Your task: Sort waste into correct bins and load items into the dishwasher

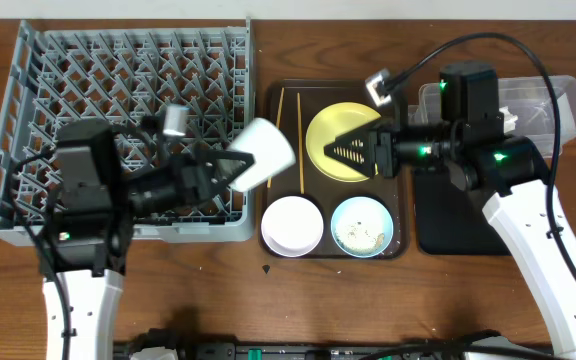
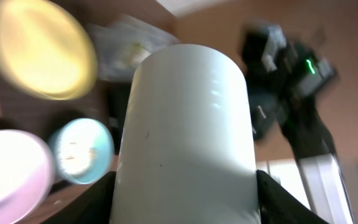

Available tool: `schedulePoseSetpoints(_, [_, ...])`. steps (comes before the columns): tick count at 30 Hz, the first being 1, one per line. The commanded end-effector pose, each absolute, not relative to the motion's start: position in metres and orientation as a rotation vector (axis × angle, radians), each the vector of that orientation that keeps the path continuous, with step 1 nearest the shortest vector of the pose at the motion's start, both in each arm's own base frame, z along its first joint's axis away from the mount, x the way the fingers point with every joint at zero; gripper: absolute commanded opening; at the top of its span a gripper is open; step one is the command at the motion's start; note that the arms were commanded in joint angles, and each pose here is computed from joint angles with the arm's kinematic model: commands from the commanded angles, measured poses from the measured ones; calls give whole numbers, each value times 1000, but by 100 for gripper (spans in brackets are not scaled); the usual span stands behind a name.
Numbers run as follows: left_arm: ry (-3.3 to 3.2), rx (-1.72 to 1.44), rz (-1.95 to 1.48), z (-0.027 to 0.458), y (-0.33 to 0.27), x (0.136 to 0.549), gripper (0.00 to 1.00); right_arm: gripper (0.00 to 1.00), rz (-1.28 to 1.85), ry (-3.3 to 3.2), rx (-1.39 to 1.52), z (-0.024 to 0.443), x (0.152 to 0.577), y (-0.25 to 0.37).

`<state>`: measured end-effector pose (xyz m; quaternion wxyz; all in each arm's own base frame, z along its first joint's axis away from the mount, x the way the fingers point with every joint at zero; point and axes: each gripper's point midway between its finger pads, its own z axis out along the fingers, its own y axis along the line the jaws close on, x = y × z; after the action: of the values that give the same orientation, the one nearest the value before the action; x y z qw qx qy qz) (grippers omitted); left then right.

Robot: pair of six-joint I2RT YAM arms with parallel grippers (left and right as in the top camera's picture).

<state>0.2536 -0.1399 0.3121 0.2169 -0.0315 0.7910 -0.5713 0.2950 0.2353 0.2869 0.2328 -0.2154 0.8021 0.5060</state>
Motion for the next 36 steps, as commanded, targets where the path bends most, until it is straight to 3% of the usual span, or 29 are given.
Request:
schedulePoseSetpoints(1, [2216,-425,-1278,285,-76,279,43,50,1251,2297,-599,267,291,226])
schedulePoseSetpoints(7, [2303,-1019,-529,215,45,267,43,53,989,2528,-558,225,278,214])
schedulePoseSetpoints(13, [2395,-1218,-100,179,94,240,44,61,874,2515,-649,220,273,231])
schedulePoseSetpoints(21, [2495,-1322,-9,141,111,247,44,61,896,2501,-731,220,259,248])
schedulePoseSetpoints(22, [2507,-1328,-10,137,111,249,49,61,898,2501,-735,220,258,249])
schedulePoseSetpoints(23, [2530,-1334,-38,131,108,251,62,61,898,2501,-737,220,258,249])
schedulePoseSetpoints(27, [2547,-1314,-219,133,89,261,80,62,898,2501,-736,220,258,249])
schedulePoseSetpoints(36, [2472,-1200,-287,197,84,273,86,63,875,2520,-718,217,258,246])
